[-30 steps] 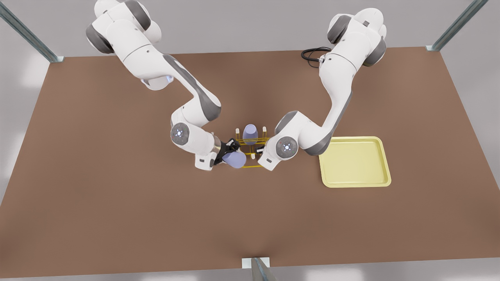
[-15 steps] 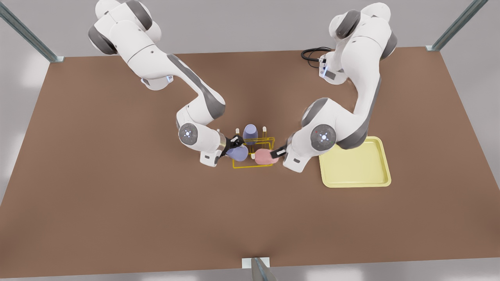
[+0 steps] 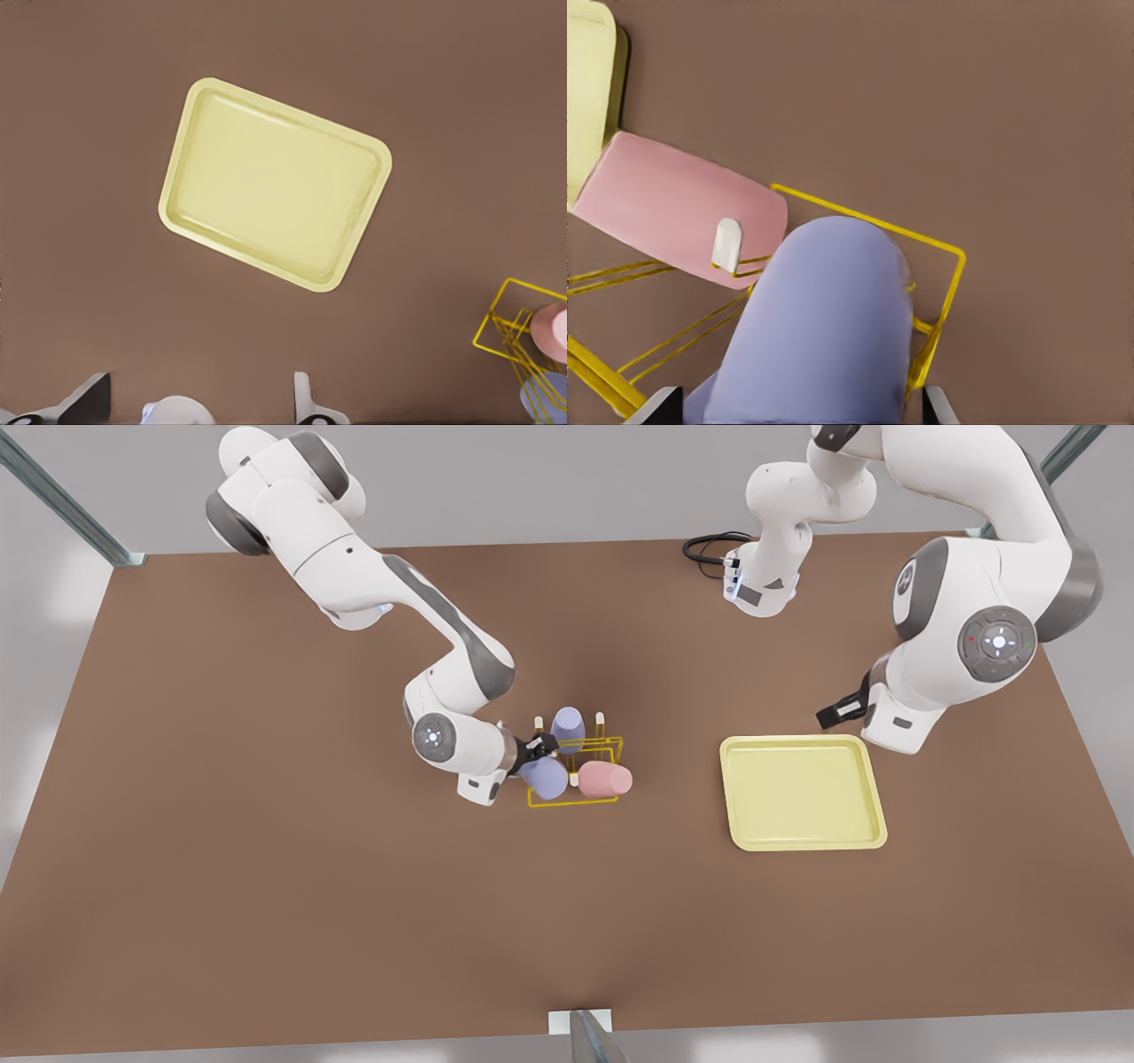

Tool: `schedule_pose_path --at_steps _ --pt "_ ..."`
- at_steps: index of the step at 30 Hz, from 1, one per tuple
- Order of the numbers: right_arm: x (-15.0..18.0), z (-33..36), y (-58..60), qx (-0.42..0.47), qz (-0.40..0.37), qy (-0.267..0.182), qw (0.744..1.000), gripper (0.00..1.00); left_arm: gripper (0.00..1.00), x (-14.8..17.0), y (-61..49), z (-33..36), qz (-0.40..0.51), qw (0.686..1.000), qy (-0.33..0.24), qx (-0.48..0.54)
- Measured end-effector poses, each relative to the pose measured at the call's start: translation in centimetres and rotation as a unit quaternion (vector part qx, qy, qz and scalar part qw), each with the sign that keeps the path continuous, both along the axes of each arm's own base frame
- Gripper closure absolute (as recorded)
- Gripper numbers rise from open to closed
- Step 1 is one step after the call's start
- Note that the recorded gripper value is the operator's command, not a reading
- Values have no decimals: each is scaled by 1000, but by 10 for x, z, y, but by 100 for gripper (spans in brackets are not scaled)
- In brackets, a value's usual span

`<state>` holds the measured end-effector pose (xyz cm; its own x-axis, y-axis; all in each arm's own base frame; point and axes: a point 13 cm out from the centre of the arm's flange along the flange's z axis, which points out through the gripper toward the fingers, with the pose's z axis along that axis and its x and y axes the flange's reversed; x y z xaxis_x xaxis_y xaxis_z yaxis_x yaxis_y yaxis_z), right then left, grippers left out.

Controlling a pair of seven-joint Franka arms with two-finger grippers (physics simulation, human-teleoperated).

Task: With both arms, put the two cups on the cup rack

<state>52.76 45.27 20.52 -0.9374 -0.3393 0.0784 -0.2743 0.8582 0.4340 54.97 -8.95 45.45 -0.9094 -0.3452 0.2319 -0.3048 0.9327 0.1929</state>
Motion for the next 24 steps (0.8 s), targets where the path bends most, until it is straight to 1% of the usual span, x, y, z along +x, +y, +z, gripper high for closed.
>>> schedule_pose_path --at_steps 5,6,7,9,11,13,14,16,20,22,24 --pt "23 24 -19 1 -9 -6 1000 0 0 -5 3 -8 -55 998 27 -15" --pt "38 37 -36 -10 -13 -23 1000 0 0 -8 3 -8 -65 997 33 -18" --pt "62 52 -64 -32 -16 -49 998 0 0 -11 3 -8 -74 996 41 -20" --pt "110 62 -154 -80 -46 -74 993 0 0 -21 4 -9 -91 994 63 -24" --pt "148 51 -281 -143 -88 -79 983 0 0 -32 6 -7 -105 990 85 -26" --pt "169 54 -403 -192 -135 -82 969 0 0 -39 9 -6 -116 988 101 -30" --pt "173 66 -451 -210 -154 -88 962 0 0 -42 10 -5 -121 986 107 -31" --pt "162 122 -493 -233 -165 -104 953 0 0 -46 12 -5 -131 984 116 -35" --pt "112 229 -495 -256 -162 -122 945 0 0 -51 13 -4 -148 980 129 -42" --pt "87 250 -489 -258 -158 -109 947 0 0 -53 14 -4 -155 978 133 -45" --pt "72 259 -486 -258 -156 -96 949 0 0 -53 15 -4 -161 976 136 -49"
